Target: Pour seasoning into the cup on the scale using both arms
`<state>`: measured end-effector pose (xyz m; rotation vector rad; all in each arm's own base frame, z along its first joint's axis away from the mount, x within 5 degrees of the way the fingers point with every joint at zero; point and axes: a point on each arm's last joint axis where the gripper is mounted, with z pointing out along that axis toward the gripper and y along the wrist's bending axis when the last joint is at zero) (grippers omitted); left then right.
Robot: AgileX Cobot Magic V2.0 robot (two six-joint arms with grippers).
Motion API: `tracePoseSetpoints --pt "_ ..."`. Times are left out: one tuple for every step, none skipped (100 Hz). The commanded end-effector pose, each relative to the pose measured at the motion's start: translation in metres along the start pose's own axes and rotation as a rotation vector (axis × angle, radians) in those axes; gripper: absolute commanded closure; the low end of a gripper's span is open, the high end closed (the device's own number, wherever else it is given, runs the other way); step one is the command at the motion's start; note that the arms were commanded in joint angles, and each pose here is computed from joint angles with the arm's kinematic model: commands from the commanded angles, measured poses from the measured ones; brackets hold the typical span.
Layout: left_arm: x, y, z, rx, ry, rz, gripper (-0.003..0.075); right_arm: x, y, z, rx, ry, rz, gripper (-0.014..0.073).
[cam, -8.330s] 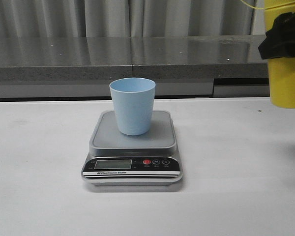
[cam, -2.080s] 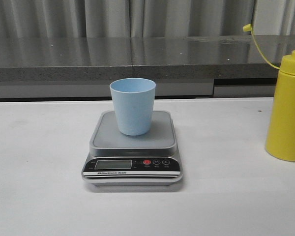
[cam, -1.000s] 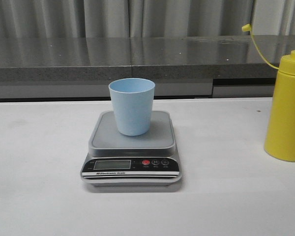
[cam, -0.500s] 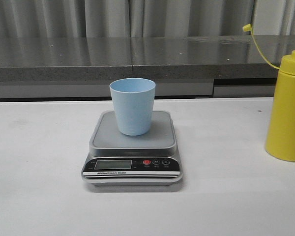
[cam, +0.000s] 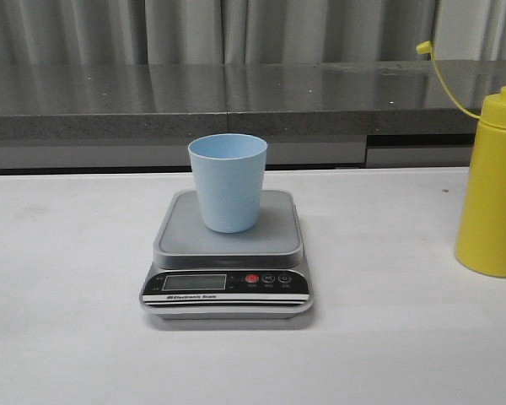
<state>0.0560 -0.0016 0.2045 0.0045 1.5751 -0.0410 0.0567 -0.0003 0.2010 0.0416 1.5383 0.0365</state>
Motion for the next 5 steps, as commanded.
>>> tracePoseSetpoints --pt "0.0042 0.0002 -0.0007 -0.001 -0.072 -0.005 0.0741 -0.0138 0.001 -0.0029 -0.007 -0.111 -0.008 0.0652" --pt "0.0042 0.0002 -0.0007 -0.001 -0.072 -0.005 0.0741 -0.0138 0.001 -0.0029 -0.007 -0.111 -0.008 0.0652" --pt "0.0042 0.0002 -0.0007 -0.001 -0.072 -0.005 0.0741 -0.0138 0.001 -0.0029 -0.007 -0.111 -0.008 0.0652" --pt "0.0042 0.0002 -0.0007 -0.001 -0.072 -0.005 0.0741 -0.0138 0.001 -0.0029 -0.007 -0.111 -0.008 0.0652" --pt "0.0042 0.0002 -0.0007 -0.001 -0.072 -0.005 0.0741 -0.0138 0.001 -0.0029 -0.007 -0.111 -0.008 0.0652"
